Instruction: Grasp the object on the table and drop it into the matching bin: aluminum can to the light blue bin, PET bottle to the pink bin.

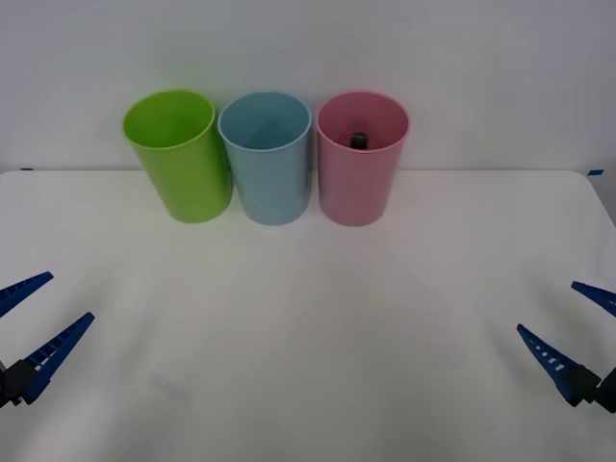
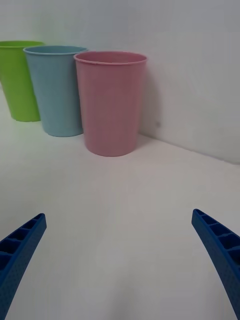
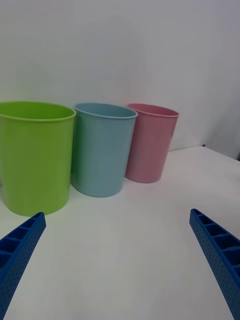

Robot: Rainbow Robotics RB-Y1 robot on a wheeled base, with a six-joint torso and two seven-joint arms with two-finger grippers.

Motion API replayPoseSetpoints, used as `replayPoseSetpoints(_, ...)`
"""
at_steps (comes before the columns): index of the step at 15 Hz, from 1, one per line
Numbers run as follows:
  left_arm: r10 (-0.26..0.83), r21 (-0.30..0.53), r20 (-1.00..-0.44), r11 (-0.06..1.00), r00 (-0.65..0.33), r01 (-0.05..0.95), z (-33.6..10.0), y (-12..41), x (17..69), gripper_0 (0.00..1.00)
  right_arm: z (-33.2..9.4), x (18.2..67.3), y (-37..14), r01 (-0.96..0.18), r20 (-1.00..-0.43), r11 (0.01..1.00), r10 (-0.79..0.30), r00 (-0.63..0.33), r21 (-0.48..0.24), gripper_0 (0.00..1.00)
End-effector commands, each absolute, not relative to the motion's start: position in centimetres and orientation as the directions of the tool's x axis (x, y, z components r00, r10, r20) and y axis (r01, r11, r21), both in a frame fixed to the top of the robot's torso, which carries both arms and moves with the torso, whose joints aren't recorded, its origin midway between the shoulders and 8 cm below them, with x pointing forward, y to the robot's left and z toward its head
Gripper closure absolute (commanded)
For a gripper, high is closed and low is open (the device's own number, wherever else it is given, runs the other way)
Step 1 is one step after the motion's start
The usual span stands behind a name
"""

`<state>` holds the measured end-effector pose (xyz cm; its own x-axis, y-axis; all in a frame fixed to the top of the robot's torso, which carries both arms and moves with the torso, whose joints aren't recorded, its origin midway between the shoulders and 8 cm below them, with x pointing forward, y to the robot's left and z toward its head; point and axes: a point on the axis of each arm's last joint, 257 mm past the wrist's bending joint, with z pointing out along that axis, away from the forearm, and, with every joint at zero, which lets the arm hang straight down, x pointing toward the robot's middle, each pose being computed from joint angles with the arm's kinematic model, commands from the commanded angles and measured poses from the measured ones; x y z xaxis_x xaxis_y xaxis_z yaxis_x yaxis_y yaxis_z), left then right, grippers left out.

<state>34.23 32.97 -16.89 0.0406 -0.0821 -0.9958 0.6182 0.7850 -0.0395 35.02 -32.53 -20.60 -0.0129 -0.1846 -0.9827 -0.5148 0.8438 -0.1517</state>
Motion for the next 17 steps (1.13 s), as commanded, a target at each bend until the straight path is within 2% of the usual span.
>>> replayPoseSetpoints(1, -0.082, -0.039, -0.996, 0.785, 0.041, 0.618, -16.9, 33.0, 34.2, 0.00, -20.9, 34.1, -33.4, -0.483, -0.985, 0.864, -0.170, -0.013, -0.143, 0.00)
replayPoseSetpoints(13, -0.082, -0.039, -0.996, 0.785, 0.041, 0.618, -16.9, 33.0, 34.2, 0.00, -23.7, 30.8, -34.5, -0.525, -0.998, 0.850, -0.058, -0.017, -0.040, 0.00)
replayPoseSetpoints(17, -0.082, -0.039, -0.996, 0.785, 0.041, 0.618, -16.9, 33.0, 34.2, 0.00, -23.9, 30.8, -34.3, -0.528, -0.998, 0.848, -0.057, -0.019, -0.038, 0.00)
